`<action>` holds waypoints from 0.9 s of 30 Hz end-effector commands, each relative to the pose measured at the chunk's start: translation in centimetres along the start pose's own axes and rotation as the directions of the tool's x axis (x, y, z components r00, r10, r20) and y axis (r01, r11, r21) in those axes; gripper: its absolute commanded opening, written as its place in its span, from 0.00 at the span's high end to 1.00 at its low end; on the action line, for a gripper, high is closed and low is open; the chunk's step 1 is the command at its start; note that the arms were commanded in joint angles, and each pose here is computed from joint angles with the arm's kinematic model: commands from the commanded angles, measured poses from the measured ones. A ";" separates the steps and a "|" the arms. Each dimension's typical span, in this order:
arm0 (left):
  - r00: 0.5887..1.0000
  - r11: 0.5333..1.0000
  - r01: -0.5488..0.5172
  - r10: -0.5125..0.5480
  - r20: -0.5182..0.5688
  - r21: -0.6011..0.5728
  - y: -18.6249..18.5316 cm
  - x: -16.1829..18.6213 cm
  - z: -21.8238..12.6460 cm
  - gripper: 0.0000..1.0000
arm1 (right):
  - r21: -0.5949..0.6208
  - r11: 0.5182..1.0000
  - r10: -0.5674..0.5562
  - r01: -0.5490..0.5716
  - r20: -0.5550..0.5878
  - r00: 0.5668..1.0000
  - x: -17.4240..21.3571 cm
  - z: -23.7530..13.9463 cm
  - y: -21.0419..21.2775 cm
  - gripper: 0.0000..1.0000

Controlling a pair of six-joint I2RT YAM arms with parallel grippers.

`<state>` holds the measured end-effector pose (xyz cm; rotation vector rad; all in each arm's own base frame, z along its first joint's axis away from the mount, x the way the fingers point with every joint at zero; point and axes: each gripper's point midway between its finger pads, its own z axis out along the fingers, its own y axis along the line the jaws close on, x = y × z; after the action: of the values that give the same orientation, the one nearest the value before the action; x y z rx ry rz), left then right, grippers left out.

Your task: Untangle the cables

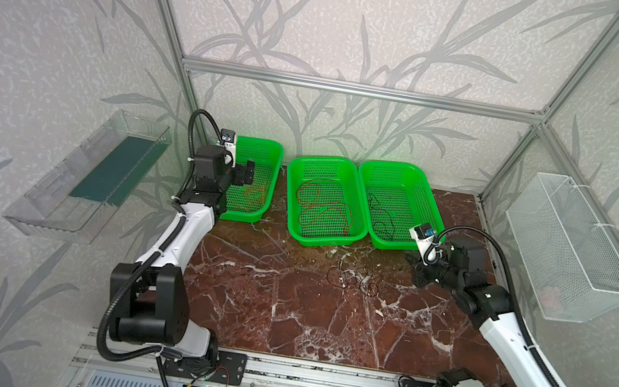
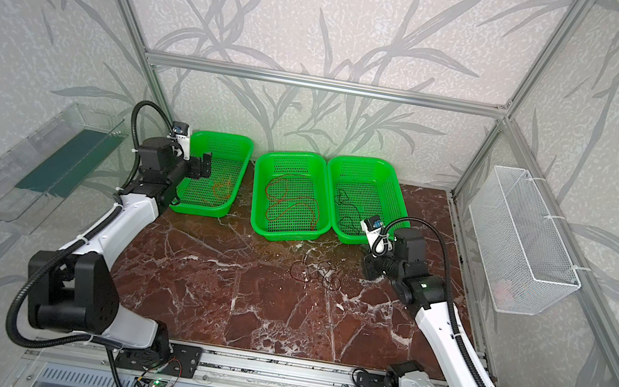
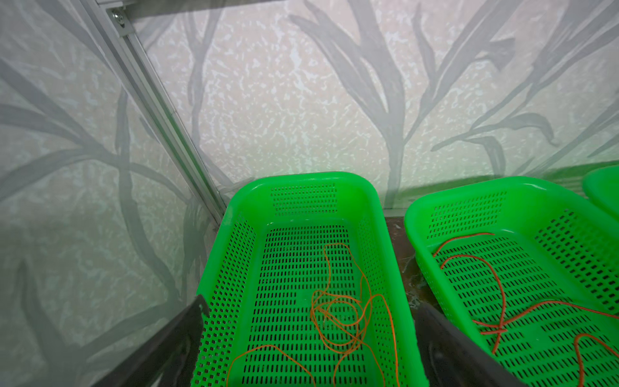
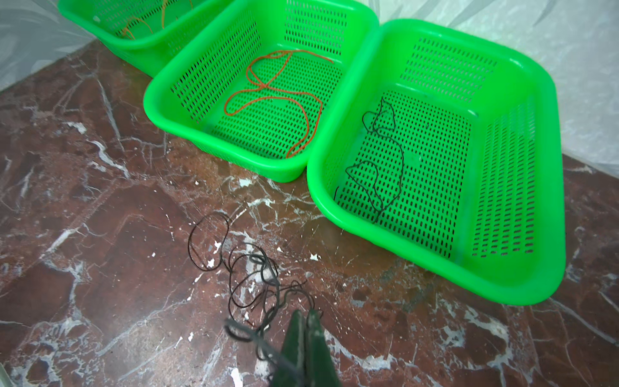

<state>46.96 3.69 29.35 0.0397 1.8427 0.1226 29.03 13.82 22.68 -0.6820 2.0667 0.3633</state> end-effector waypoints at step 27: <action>0.967 0.346 -0.220 -0.047 0.251 0.912 -34.0 2.4 -21.1 0.16 | -0.149 0.985 -0.041 0.083 0.269 0.962 -9.5 -2.8 4.2 1.00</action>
<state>27.99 -29.33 27.35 0.9662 1.5102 -0.7816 28.60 18.54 30.11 -0.7494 1.8338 0.5685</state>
